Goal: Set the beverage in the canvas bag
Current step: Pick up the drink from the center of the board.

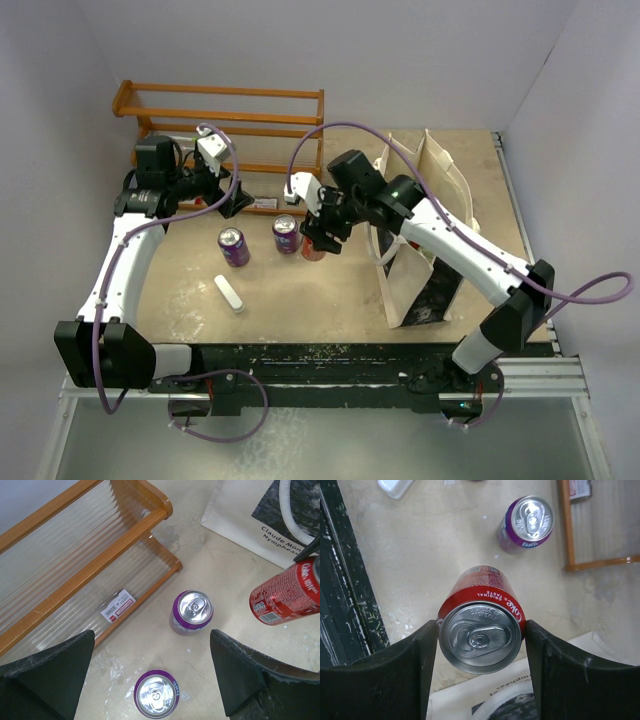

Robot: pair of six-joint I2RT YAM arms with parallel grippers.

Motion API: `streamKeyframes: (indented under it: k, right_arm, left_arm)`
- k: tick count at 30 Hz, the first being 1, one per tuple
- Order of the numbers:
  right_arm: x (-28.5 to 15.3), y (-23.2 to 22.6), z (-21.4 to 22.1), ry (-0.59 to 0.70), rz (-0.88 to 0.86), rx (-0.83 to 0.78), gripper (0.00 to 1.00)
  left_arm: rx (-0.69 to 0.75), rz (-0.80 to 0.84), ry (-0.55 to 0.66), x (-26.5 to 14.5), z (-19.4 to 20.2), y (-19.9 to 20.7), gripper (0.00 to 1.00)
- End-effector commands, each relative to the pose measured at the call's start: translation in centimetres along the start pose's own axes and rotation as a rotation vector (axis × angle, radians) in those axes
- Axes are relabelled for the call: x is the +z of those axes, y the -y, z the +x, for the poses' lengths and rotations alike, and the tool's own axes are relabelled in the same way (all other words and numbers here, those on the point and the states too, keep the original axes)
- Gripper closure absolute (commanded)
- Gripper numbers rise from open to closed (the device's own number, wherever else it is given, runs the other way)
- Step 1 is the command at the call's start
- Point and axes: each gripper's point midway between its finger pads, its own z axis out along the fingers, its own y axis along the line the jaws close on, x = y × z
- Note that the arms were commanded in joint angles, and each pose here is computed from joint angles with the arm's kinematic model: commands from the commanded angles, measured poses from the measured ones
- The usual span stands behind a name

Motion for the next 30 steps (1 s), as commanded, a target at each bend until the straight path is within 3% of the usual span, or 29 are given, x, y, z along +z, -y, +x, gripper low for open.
streamKeyframes:
  k: [1,11,20,30]
  right_arm:
    - [-6.0,1.0,-5.7,0.171,0.096,-0.032,1.0]
    - [-14.5,2.6,-10.2,0.303,0.259,-0.062,1.0]
    - [-22.8,5.8,-11.7,0.448,0.402,-0.022,1.0]
    - [-30.4,9.6,-8.7,0.5,0.613,0.084,1.0]
  left_arm:
    - [0.027,0.03,0.049,0.4,-1.5,0.3,0.0]
    - [0.062,0.091,0.026,2.1,-1.5,1.8,0.02]
    - [0.084,0.185,0.009,4.2,-1.3,4.4,0.03]
    - [0.084,0.3,0.018,5.8,-1.6,7.9,0.05]
